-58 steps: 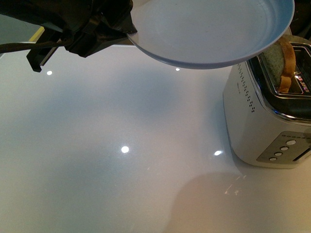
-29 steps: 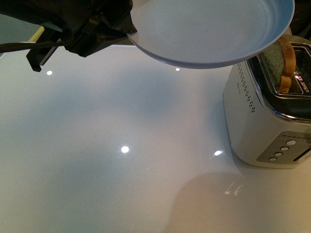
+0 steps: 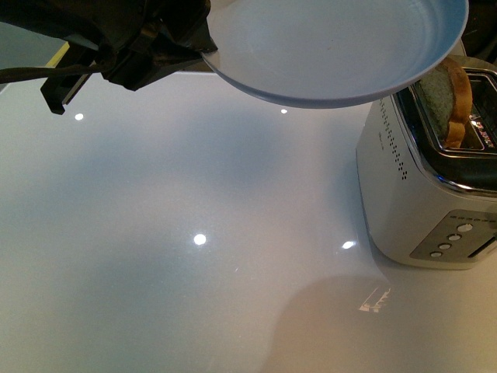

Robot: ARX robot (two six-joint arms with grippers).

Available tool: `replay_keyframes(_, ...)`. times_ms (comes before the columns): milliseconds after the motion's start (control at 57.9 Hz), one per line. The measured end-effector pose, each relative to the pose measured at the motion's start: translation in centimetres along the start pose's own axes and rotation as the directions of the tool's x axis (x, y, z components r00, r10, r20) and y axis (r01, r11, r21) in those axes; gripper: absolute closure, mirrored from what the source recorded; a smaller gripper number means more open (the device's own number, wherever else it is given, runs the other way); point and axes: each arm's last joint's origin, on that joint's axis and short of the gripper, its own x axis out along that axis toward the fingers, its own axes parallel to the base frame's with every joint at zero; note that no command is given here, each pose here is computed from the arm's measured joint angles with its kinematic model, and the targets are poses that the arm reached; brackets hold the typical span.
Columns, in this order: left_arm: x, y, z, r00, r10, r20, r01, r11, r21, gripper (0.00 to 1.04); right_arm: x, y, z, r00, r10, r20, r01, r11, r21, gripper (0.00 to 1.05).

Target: Left arm holds plate, right arm toasts bread

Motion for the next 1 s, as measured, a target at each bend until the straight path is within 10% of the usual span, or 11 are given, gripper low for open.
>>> replay_keyframes(674, 0.02, 0.03, -0.01, 1.000, 0.001, 0.000, -0.001, 1.000, 0.000, 1.02, -0.01, 0.00, 0.00, 1.000, 0.000, 0.001, 0.000, 1.000, 0.000, 0.08)
replay_keyframes(864, 0.02, 0.03, -0.01, 1.000, 0.000, -0.001, 0.000, 1.000, 0.000, 1.02, -0.01, 0.00, 0.00, 1.000, 0.000, 0.001, 0.000, 1.000, 0.000, 0.09)
replay_keyframes(1003, -0.21, -0.66, 0.23, 0.960, -0.241, -0.145, 0.242, 0.970, -0.008, 1.02, -0.01, 0.00, 0.01, 1.000, 0.000, 0.001, 0.000, 1.000, 0.000, 0.09)
